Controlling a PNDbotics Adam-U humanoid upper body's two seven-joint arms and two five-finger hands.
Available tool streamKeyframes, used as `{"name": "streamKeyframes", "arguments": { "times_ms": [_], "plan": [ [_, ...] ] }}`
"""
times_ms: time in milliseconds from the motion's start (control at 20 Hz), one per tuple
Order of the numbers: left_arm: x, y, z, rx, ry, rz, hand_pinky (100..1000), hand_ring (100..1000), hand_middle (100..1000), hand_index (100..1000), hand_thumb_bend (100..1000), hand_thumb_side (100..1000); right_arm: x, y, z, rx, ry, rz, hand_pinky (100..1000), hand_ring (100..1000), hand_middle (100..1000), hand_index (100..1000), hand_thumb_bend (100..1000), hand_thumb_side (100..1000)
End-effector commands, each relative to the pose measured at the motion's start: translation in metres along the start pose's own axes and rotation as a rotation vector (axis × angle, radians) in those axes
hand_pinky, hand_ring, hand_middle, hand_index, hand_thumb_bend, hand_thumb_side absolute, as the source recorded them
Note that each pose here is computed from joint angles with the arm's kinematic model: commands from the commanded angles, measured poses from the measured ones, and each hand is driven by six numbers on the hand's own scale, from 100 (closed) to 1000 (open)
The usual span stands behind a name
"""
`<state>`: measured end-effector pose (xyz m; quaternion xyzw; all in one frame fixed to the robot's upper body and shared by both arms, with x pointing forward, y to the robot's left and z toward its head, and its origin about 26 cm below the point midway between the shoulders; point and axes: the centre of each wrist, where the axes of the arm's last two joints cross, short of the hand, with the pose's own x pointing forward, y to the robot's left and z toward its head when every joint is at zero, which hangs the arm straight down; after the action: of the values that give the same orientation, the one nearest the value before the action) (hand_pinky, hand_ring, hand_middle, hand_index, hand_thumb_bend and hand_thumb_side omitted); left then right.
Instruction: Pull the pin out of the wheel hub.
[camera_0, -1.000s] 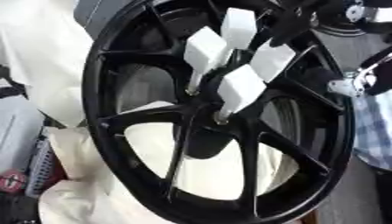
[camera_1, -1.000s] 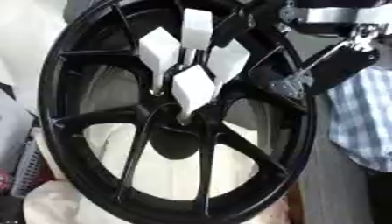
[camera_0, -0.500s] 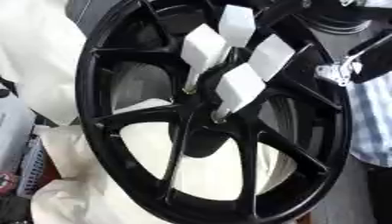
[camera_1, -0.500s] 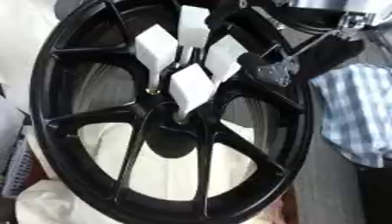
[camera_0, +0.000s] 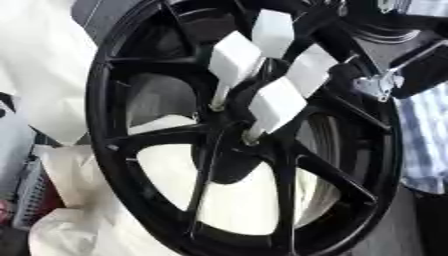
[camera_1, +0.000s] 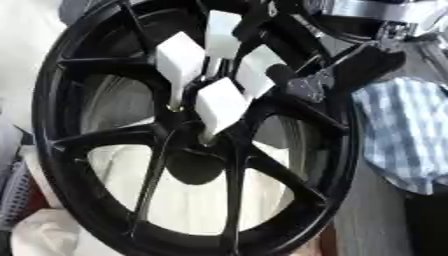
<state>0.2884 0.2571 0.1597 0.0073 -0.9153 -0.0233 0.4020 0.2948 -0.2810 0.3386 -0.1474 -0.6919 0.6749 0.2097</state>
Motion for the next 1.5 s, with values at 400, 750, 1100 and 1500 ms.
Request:
{"name": "streamKeyframes", "arguments": {
  "times_ms": [400, 750, 1100, 1500],
  "plan": [
    [0.0057, 0.0002, -0.0028, -0.020, -0.013, -0.019, 651, 771, 607, 734, 128, 820, 0.0038, -0.0051, 0.0041, 0.055, 0.015, 0.048, 963, 907, 793, 891, 100, 210],
    [0.0054, -0.0007, -0.0025, -0.021, -0.010, -0.018, 651, 771, 607, 732, 132, 824, 0.0026, -0.0028, 0.0055, 0.077, 0.044, 0.069, 959, 910, 798, 900, 100, 227],
    [0.0049, -0.0014, -0.0017, -0.023, -0.005, -0.017, 652, 772, 608, 730, 133, 828, 0.0014, -0.0006, 0.0069, 0.075, 0.068, 0.087, 952, 890, 705, 856, 100, 234],
    [0.0049, -0.0023, -0.0018, -0.030, -0.003, -0.014, 653, 774, 609, 731, 135, 829, 0.0016, -0.0031, 0.0084, 0.027, 0.058, 0.080, 952, 886, 678, 853, 100, 226]
  ]
}}
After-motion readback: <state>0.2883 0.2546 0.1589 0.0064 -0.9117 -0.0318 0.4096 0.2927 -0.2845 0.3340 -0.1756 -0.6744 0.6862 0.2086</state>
